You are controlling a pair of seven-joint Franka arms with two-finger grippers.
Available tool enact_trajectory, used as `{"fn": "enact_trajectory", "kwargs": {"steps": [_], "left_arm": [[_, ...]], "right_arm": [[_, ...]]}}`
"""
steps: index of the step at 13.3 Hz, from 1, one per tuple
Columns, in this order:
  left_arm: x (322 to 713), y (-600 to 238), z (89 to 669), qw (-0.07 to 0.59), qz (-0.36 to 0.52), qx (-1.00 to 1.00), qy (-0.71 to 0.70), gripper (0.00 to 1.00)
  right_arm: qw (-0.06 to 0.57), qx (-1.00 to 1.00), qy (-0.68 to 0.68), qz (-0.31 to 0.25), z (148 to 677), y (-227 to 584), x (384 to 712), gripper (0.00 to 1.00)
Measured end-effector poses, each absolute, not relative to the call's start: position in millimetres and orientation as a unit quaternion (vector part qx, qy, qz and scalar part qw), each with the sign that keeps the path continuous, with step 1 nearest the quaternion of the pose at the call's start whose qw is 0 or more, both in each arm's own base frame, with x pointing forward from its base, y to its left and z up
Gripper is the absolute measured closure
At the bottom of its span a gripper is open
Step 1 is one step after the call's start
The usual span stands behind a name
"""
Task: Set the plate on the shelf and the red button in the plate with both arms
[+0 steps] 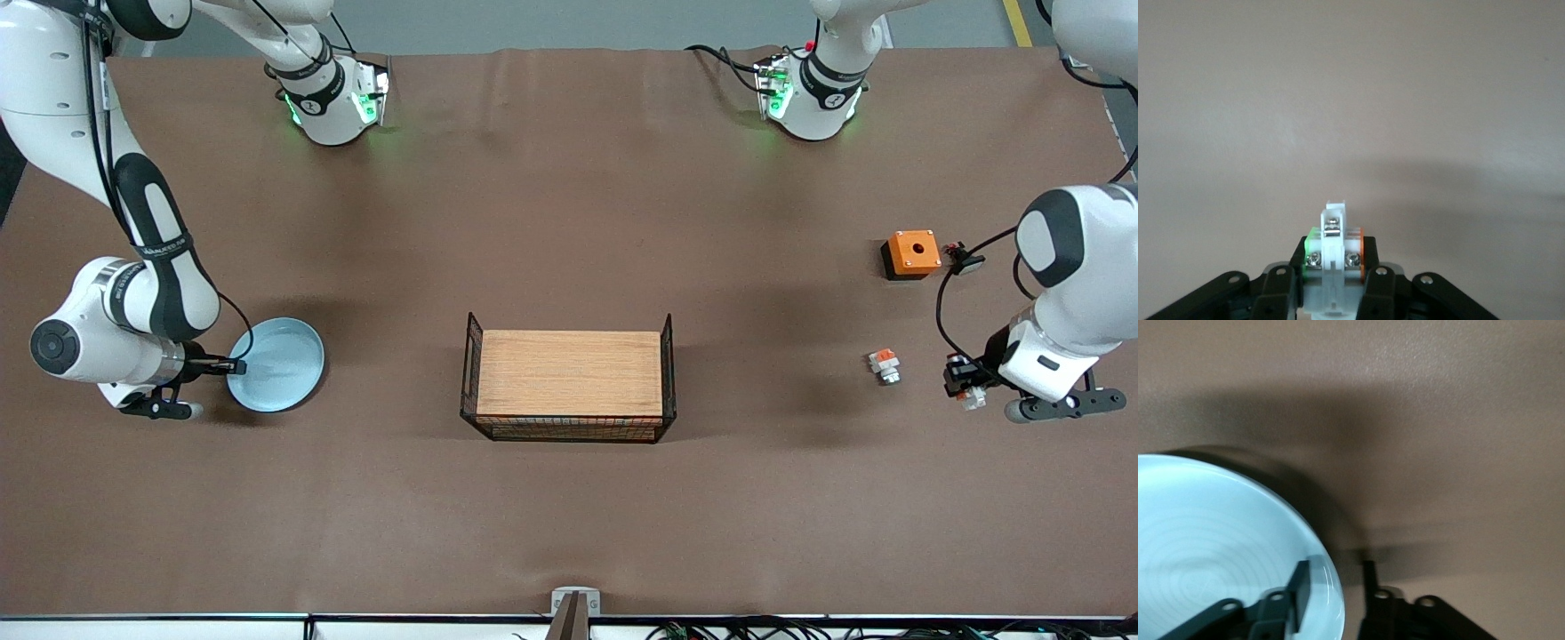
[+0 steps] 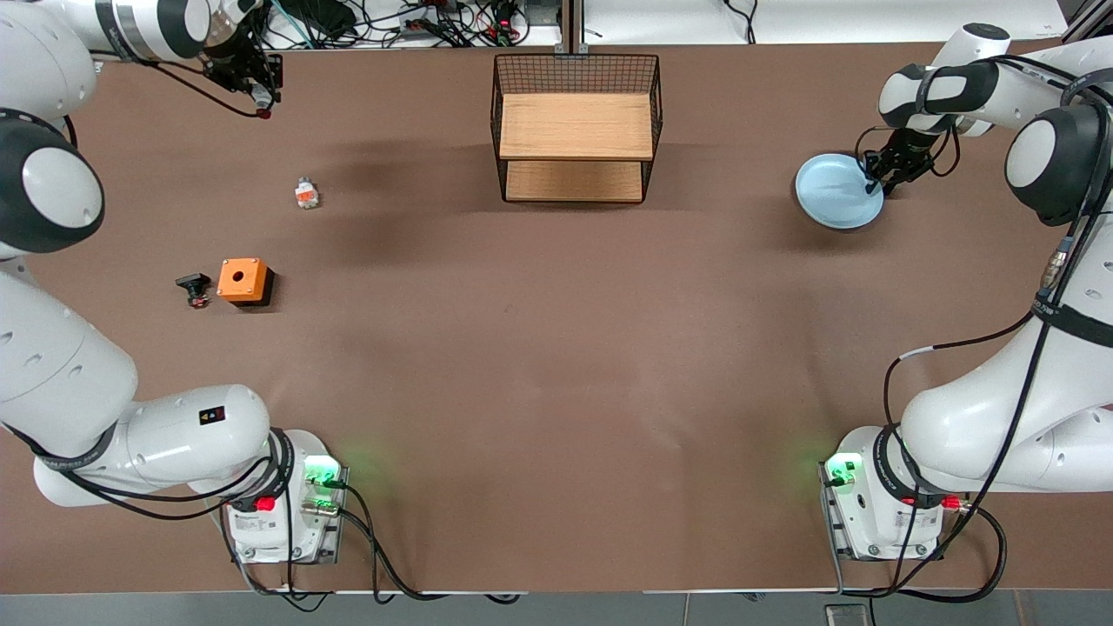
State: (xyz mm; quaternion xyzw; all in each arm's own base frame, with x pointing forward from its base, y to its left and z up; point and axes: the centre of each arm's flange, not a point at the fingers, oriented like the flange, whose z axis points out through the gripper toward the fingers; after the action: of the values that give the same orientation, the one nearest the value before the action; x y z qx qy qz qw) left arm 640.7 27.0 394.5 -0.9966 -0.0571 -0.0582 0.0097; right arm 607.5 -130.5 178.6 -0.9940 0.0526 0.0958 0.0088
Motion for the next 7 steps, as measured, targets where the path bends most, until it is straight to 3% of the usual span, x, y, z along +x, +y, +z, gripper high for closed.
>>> {"fn": "enact_trajectory", "kwargs": {"steps": [2, 4, 7], "left_arm": [[632.4, 0.4, 412.2, 0.008, -0.046, -0.996, -0.071, 0.66], [625.1, -27.0, 422.1, 0.006, -0.035, -0.996, -0.086, 0.66], [620.8, -52.1, 430.4, 0.002, -0.037, -0.995, -0.093, 0.66]], "right_arm": [[0.009, -0.994, 0.051, 0.096, 178.5, -130.2, 607.4, 0.77], [0.012, -0.995, 0.037, 0.097, 182.5, -129.6, 607.9, 0.94], [0.014, -0.995, 0.025, 0.094, 185.6, -129.6, 609.2, 0.97]]}}
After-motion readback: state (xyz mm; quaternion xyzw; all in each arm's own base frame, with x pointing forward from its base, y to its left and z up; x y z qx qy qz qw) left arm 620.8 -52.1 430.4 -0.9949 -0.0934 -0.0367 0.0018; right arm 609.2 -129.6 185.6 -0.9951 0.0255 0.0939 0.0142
